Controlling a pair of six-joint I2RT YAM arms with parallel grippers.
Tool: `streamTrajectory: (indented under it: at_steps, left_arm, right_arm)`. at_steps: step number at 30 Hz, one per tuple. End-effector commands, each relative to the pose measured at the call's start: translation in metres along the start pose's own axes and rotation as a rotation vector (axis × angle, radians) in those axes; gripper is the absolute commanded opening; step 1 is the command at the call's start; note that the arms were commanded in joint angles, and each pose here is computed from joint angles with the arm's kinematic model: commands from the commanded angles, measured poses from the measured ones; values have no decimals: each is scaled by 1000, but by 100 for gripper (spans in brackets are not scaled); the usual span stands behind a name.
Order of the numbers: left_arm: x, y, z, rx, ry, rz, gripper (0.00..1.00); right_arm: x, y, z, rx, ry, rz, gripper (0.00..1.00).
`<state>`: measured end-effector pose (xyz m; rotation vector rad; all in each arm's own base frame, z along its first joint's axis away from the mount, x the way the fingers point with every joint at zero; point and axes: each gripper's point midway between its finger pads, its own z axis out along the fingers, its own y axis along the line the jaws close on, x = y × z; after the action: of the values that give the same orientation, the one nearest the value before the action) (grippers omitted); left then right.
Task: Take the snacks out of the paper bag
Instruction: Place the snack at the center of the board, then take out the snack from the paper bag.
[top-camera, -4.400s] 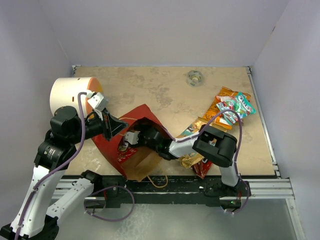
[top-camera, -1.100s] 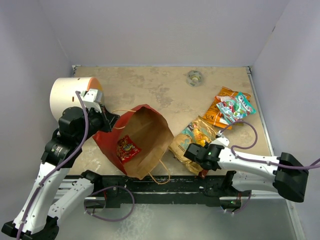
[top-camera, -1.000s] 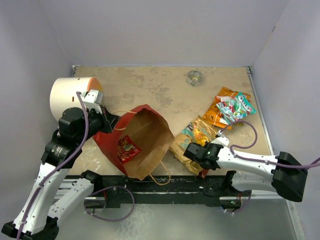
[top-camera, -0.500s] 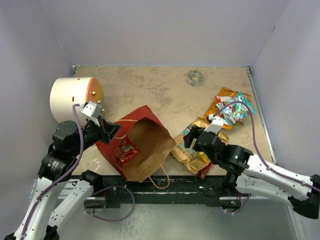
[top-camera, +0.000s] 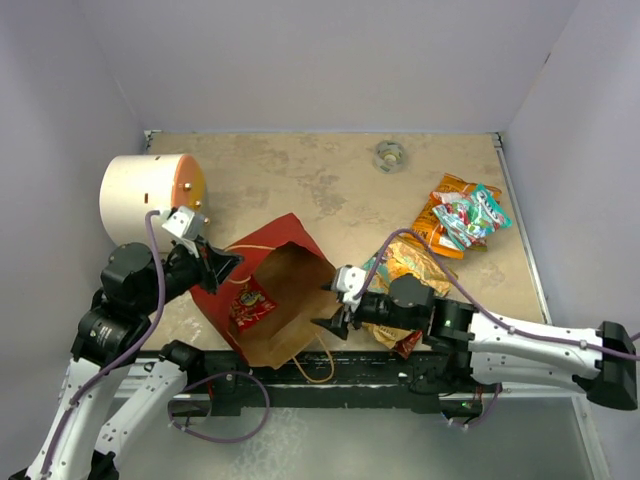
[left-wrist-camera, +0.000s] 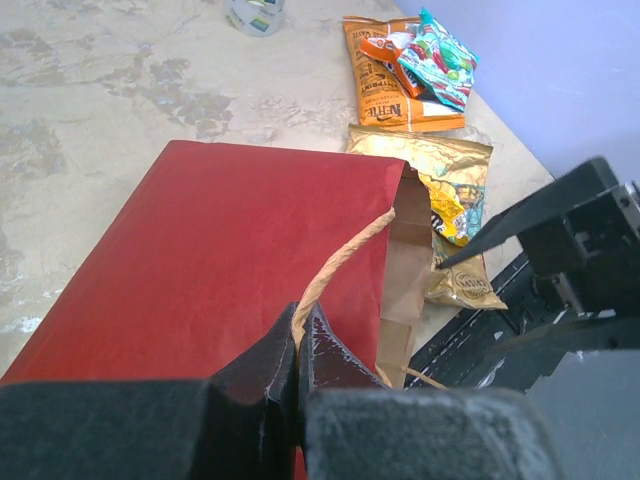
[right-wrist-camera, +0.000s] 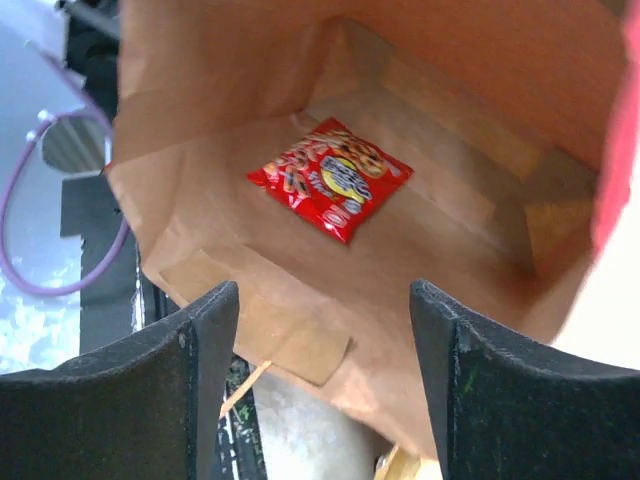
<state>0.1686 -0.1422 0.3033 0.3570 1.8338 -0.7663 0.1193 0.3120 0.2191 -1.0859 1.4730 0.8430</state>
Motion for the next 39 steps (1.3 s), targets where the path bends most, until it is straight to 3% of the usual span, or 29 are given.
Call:
streamTrajectory:
  at_steps: [1,8,15,20,29,39]
  left_arm:
    - [-8,-7,0,42,-37,32,0]
    - [-8,-8,-3,45,-56,35,0]
    - [-10,-12,-8,59,-83,45,0]
    - [-10,-12,-10,60,-91,49,0]
    - [-12,-13,-14,60,-110,55,0]
    - [-13,-14,-16,61,-121,59,0]
  right_arm:
    - [-38,33,20,-199,-167,-371,69]
    - [-16,45,81,-280,-79,-722,60]
    - [22,35,142,-267,23,-895,59]
    - [53,48,168,-354,50,-917,61]
    - [82,40,209,-303,109,-927,61]
    - [92,30,232,-221,112,-911,49]
